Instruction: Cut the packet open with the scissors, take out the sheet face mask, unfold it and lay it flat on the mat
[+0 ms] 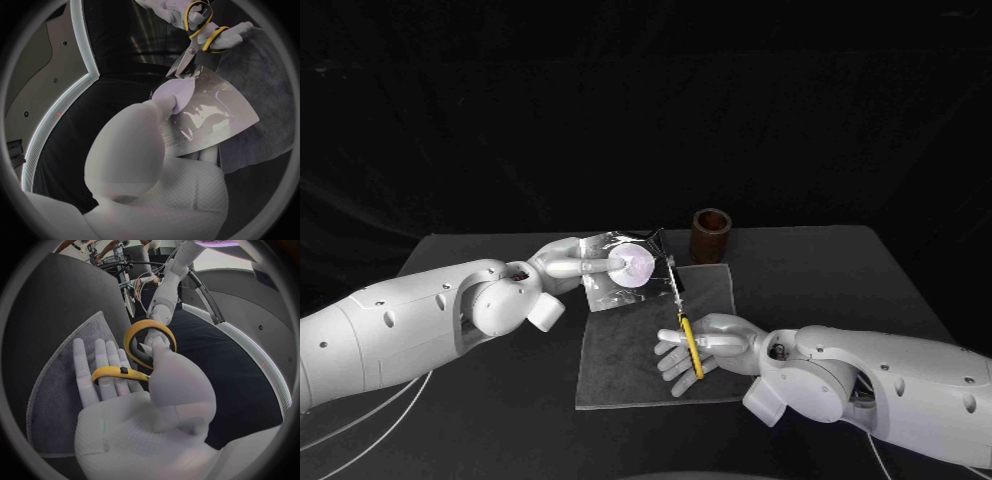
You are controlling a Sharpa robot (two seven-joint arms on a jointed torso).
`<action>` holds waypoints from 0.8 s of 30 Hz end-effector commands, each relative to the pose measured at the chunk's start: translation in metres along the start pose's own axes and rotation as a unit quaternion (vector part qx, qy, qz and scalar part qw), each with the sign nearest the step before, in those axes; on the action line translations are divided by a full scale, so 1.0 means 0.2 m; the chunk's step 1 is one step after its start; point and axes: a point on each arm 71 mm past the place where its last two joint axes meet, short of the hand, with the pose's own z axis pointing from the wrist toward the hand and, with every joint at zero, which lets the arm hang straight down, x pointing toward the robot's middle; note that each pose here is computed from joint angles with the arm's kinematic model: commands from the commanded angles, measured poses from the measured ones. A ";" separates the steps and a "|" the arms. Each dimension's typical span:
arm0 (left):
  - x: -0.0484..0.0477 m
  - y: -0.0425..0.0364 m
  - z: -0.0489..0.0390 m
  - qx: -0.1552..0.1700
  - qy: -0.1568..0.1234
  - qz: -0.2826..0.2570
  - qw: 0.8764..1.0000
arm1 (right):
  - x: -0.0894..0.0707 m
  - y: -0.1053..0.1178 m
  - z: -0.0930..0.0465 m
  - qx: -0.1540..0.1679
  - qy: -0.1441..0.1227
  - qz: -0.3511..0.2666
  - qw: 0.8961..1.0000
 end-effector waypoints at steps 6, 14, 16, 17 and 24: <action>0.008 -0.002 0.002 -0.002 0.007 0.015 1.000 | 0.00 0.03 -0.01 -0.013 0.012 -0.010 1.000; 0.019 0.000 0.007 -0.006 0.011 0.022 1.000 | -0.01 0.06 -0.01 -0.017 0.011 -0.016 1.000; 0.020 0.001 0.007 -0.006 0.011 0.023 1.000 | -0.02 0.06 -0.01 -0.017 0.010 -0.017 1.000; 0.020 0.001 0.007 -0.006 0.011 0.023 1.000 | -0.02 0.06 0.00 -0.017 0.010 -0.017 1.000; 0.025 0.002 0.009 -0.008 0.014 0.026 1.000 | -0.04 0.07 0.00 -0.017 0.005 -0.019 1.000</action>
